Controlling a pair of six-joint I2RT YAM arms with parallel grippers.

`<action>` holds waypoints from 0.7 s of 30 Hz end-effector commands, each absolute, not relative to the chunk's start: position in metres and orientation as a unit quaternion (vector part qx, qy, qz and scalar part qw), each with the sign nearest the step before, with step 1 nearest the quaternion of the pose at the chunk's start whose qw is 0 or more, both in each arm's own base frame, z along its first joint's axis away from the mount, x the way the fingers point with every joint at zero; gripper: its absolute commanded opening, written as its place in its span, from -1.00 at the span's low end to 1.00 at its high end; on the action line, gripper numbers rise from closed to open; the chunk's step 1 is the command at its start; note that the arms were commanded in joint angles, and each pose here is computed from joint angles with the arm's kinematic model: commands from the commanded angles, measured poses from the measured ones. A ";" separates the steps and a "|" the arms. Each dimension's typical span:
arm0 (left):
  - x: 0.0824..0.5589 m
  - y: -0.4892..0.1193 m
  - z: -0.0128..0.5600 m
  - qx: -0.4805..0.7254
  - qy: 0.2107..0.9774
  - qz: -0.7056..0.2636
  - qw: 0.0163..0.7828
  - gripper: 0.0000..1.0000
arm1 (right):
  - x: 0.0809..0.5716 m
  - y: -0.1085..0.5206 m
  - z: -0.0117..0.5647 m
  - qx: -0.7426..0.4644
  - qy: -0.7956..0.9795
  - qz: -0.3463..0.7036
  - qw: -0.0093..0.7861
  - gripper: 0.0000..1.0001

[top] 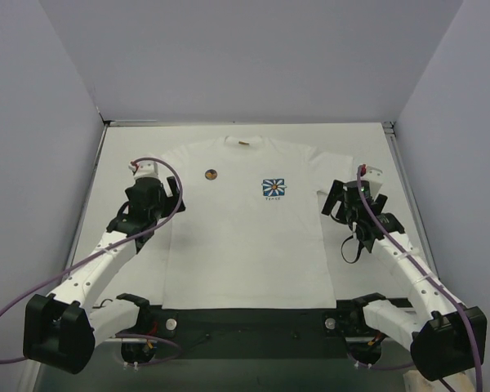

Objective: Pin the brooch onto the clothing

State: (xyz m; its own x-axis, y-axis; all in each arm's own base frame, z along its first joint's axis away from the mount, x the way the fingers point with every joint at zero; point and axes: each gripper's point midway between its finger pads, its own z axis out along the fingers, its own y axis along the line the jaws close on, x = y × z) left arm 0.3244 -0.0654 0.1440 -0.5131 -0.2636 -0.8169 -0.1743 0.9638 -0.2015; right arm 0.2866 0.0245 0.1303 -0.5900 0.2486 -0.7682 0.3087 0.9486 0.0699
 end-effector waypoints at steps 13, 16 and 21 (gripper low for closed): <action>0.332 -0.067 0.156 -0.133 0.850 -0.056 0.507 0.95 | 0.294 0.024 0.135 0.148 0.878 -0.045 0.453 1.00; 0.332 -0.067 0.155 -0.133 0.849 -0.056 0.508 0.95 | 0.294 0.024 0.133 0.148 0.880 -0.047 0.449 1.00; 0.331 -0.067 0.156 -0.133 0.845 -0.061 0.514 0.95 | 0.294 0.024 0.135 0.142 0.880 -0.050 0.450 1.00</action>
State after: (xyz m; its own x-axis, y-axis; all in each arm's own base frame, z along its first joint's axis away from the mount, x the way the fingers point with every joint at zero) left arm 0.3238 -0.0642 0.1395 -0.5069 -0.2659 -0.8199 -0.1795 0.9629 -0.2013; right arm 0.2908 0.0261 0.1281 -0.5737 0.2235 -0.7880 0.2928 0.9544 0.0575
